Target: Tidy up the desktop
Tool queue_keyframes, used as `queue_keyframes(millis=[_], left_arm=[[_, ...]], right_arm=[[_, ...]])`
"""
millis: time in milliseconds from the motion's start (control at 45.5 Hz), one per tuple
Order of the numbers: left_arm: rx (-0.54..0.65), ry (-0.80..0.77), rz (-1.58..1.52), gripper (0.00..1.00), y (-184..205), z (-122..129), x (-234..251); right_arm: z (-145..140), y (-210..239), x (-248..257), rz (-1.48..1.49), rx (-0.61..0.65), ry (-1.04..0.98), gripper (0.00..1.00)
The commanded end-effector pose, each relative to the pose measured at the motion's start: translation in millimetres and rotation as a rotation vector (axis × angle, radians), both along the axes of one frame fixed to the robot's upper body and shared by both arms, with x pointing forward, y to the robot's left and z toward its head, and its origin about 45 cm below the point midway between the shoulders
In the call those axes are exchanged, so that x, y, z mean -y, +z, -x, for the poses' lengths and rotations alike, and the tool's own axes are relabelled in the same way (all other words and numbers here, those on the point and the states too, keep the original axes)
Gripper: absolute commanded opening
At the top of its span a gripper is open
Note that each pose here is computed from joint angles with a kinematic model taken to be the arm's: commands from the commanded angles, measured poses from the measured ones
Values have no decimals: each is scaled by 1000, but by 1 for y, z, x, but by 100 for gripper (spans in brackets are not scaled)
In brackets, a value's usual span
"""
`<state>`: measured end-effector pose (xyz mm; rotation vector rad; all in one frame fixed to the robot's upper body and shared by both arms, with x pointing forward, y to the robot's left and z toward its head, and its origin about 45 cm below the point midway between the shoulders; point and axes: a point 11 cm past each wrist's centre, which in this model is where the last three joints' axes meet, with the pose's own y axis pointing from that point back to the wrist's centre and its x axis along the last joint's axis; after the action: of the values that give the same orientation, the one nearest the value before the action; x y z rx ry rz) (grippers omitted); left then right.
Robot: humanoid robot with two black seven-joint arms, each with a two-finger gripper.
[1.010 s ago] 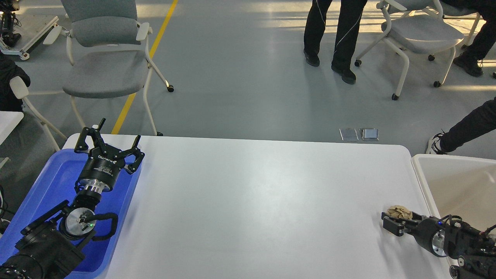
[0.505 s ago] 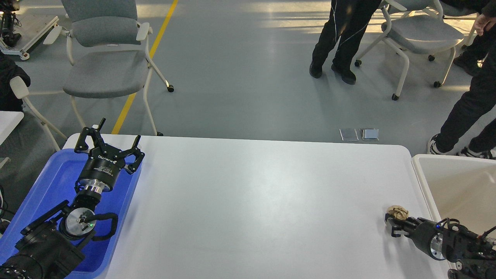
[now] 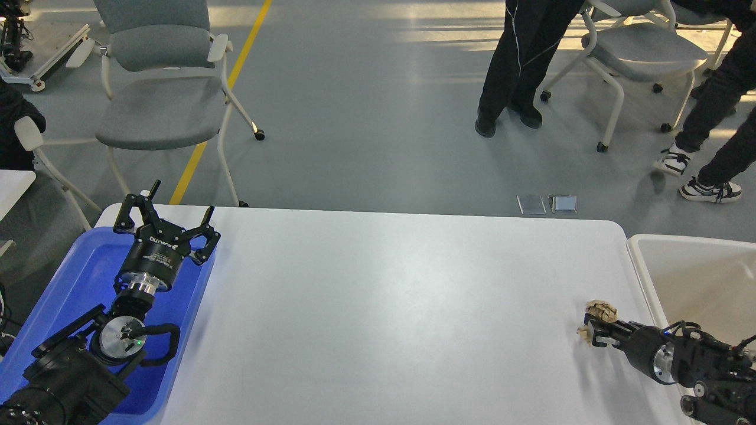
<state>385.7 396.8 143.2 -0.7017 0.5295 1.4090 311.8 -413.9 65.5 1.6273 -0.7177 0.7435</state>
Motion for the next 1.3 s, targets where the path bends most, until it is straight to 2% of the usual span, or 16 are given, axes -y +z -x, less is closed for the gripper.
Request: queue_keyframes(millis=[0,263,505,747,856,1142,1273], left_arm=[[0,0,0,100,0,0,0],[1,-1,1,100,0,0,0],[0,0,0,100,0,0,0],[0,0,0,100,0,0,0],[0,0,0,100,0,0,0],[0,0,0,100,0,0,0],[0,0,0,100,0,0,0]], right_arm=[[-21,51,6,-57,47,-18,0],[-25,125,16,-100,52,7,0],[-41,202,32,-74,79,20,0],[-56,261,40,-1,97,38,0],[-59,274,39,13,97,45,0],[-52,268,38,72,87,88,0],[-44,272,54,81,95,49,0]])
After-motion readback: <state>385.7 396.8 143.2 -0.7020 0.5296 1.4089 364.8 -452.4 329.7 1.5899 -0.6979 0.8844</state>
